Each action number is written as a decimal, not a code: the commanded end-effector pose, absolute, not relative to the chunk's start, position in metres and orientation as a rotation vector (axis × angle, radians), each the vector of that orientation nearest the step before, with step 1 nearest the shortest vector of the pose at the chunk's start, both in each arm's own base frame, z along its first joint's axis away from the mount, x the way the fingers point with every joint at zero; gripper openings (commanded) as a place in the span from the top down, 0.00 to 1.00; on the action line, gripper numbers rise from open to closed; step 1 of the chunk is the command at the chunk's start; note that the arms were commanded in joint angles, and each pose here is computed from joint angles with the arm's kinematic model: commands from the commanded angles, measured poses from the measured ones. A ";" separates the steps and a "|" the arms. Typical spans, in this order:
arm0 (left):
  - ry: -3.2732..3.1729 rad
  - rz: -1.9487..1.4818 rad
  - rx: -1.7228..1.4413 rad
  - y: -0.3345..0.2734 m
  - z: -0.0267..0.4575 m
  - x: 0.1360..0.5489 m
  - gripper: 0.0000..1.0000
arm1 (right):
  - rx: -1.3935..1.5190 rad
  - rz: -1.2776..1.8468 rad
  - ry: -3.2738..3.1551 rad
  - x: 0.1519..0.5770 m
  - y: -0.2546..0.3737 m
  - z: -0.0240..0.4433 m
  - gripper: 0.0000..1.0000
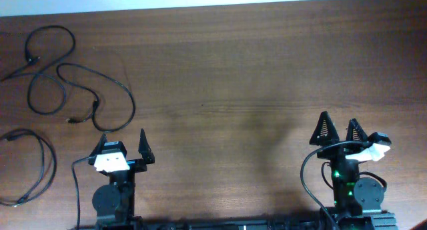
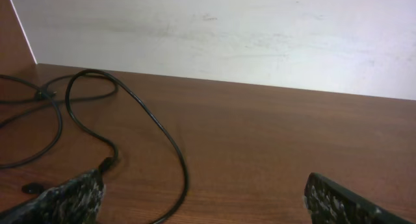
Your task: Untangle cables
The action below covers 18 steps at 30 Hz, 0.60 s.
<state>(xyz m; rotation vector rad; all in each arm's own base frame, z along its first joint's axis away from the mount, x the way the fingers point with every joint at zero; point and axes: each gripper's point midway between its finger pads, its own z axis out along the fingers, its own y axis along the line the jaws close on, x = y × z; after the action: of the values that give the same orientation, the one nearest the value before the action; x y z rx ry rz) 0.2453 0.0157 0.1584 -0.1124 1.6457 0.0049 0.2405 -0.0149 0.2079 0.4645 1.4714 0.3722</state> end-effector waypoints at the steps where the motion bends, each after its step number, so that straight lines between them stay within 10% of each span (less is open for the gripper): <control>1: 1.649 0.014 -0.092 0.015 0.156 0.246 0.01 | 0.478 0.345 1.495 0.243 -0.019 0.188 0.01; 18: 1.649 0.014 -0.091 0.015 0.156 0.246 0.01 | 0.013 -0.088 1.653 0.245 -0.015 0.155 0.01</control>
<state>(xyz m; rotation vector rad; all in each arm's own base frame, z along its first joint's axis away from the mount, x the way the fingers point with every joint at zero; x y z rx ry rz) 0.2453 0.0157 0.1584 -0.1124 1.6457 0.0049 0.2458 -0.0146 0.1582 0.0654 1.6465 -0.0426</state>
